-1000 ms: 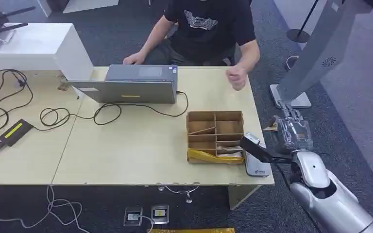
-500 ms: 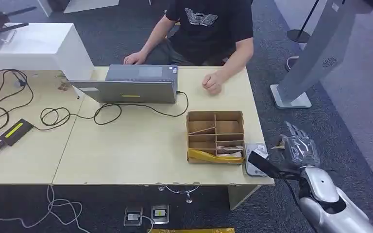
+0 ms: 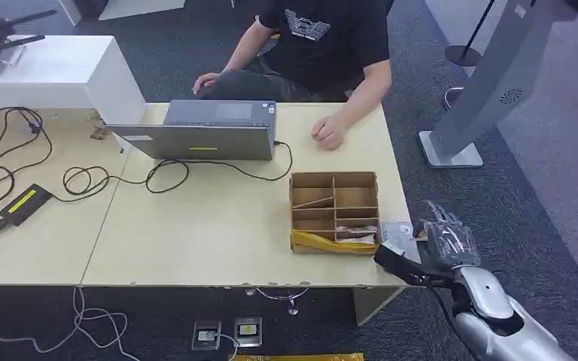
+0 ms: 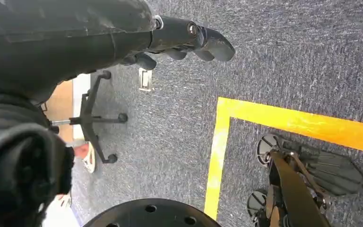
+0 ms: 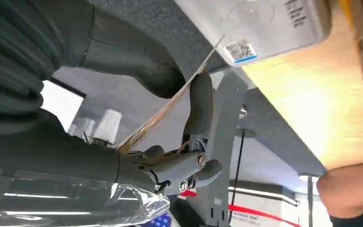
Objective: Pass the card to the sensor for recognition and then transmit it.
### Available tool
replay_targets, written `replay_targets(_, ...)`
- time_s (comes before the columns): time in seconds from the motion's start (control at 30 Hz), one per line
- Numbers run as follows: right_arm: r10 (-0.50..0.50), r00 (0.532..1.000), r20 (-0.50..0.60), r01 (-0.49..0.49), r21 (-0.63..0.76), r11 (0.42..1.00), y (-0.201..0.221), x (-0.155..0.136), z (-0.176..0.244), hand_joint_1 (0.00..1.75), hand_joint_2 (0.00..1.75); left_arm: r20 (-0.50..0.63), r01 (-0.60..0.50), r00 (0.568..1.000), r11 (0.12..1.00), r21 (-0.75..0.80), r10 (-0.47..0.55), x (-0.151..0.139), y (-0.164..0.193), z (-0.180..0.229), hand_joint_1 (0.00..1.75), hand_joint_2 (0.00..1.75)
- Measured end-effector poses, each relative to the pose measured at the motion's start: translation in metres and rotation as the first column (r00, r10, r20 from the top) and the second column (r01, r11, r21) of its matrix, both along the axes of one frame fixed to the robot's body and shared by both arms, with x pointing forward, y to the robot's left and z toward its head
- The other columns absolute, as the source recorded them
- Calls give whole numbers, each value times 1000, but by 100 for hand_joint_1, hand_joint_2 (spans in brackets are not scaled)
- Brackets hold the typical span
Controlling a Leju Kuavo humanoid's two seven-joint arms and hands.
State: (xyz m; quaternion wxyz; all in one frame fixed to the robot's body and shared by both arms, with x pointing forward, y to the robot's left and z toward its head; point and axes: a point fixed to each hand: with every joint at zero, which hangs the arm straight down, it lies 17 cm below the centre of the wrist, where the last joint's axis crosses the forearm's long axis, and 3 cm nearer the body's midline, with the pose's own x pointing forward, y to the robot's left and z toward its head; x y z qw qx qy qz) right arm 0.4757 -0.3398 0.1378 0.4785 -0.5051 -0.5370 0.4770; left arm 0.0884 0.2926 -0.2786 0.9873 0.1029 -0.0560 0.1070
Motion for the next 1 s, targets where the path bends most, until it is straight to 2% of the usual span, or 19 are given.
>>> replay_targets(0.47, 21, 996, -90, -19, 23, 1000, 16, -8, -36, 175, 175, -1, 6, 1000, 1000, -12, -7, 0, -2, 0, 0, 0)
replay_targets(1.0, 16, 995, -97, -13, 34, 999, 17, -11, -44, 175, 175, 3, 7, 1000, 1000, -12, -7, 0, 1, 0, 0, 0)
